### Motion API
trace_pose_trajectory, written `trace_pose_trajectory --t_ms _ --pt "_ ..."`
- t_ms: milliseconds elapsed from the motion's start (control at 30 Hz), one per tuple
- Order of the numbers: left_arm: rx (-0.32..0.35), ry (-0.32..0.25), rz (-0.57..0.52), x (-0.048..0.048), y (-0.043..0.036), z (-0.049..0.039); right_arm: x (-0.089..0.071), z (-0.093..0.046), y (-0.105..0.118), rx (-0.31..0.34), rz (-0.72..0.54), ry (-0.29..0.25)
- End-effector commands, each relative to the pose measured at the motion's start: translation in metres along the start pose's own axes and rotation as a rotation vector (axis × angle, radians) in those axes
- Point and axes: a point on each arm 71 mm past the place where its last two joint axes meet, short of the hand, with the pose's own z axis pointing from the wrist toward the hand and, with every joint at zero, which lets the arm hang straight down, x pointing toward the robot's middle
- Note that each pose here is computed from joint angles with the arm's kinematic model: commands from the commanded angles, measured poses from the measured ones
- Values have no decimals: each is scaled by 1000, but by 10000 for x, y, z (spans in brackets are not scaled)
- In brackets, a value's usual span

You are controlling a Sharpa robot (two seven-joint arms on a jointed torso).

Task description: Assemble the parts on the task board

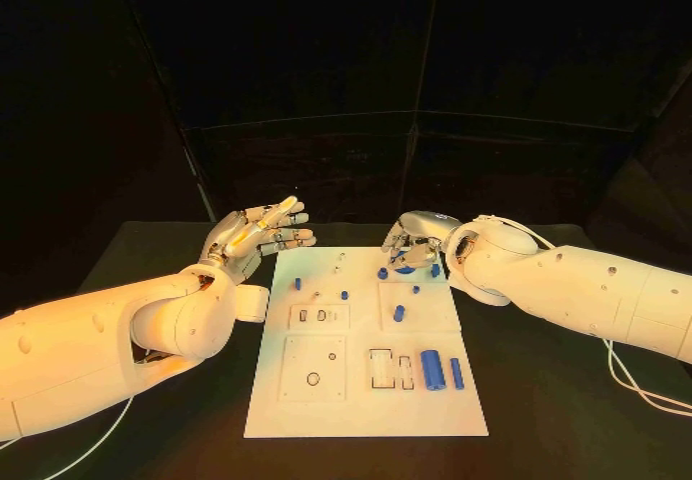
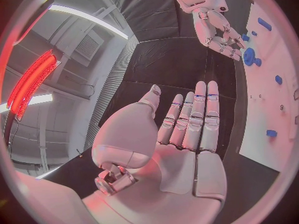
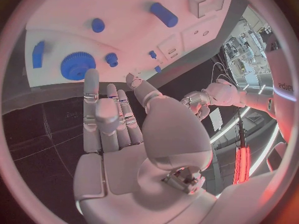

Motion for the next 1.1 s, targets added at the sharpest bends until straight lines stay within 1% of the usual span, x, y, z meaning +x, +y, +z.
trace_pose_trajectory --t_ms 33,300,500,733,1100 --pt "-2 29 -22 38 -9 -11 1 7 26 31 -127 20" --pt "-5 34 -25 52 -9 -16 15 25 57 44 -154 50" --pt "-7 35 -26 53 -11 -21 13 45 65 50 -159 53" --pt "-11 36 -27 50 -11 -26 4 69 84 39 -158 42" --pt "-15 39 -27 52 -20 -20 25 120 107 31 -163 69"
